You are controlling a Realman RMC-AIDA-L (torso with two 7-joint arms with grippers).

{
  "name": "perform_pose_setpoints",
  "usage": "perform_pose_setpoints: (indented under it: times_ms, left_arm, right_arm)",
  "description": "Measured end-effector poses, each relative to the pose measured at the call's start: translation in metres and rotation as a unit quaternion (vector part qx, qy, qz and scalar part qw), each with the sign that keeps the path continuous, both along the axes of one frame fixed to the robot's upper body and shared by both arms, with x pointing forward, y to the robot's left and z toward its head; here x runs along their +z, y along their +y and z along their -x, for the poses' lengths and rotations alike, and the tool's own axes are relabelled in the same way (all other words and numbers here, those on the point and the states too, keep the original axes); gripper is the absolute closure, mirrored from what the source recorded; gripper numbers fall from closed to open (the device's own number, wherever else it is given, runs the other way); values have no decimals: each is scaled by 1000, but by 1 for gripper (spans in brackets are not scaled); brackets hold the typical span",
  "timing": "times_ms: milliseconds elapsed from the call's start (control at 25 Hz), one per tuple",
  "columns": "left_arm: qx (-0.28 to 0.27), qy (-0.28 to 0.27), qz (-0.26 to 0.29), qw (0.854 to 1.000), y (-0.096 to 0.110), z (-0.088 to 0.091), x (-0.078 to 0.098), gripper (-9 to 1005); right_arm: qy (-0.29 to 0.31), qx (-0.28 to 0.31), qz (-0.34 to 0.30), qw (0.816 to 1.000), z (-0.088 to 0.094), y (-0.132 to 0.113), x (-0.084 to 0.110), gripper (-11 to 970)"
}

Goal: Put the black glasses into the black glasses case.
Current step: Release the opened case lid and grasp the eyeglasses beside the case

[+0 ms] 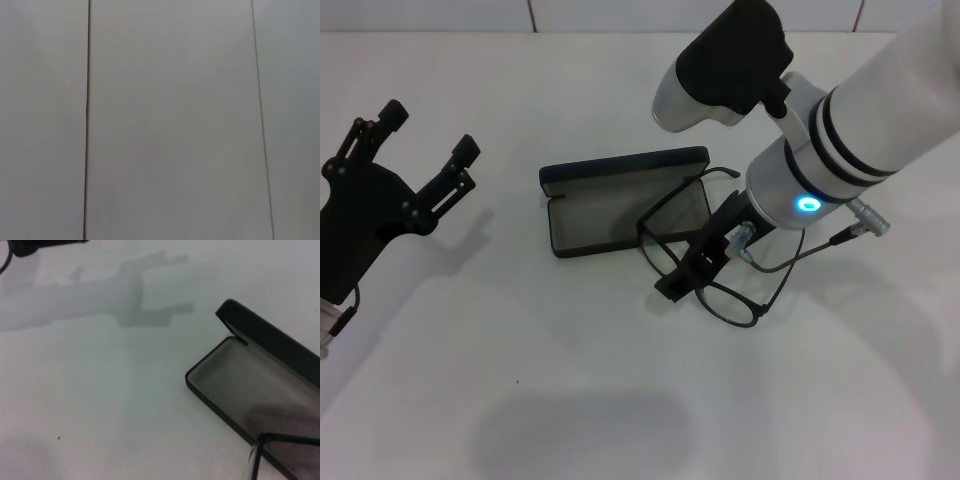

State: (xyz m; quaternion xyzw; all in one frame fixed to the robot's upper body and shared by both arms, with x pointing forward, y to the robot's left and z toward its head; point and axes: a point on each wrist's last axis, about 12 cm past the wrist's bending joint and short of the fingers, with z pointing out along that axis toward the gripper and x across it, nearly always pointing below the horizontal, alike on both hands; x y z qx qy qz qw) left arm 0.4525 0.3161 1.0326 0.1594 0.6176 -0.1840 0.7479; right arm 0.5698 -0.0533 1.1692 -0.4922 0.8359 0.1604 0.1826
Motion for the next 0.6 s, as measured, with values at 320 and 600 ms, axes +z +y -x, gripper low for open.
perform_pose_setpoints:
  times_ms: [320, 600]
  left_arm:
    - [-3, -1, -1, 1000, -1, -2, 1, 108]
    - [-3, -3, -4, 1000, 1, -3, 2, 109]
  right_arm:
    - [9, -2, 3, 1000, -1, 2, -10, 283]
    - [10, 1, 18, 1000, -2, 4, -21, 422]
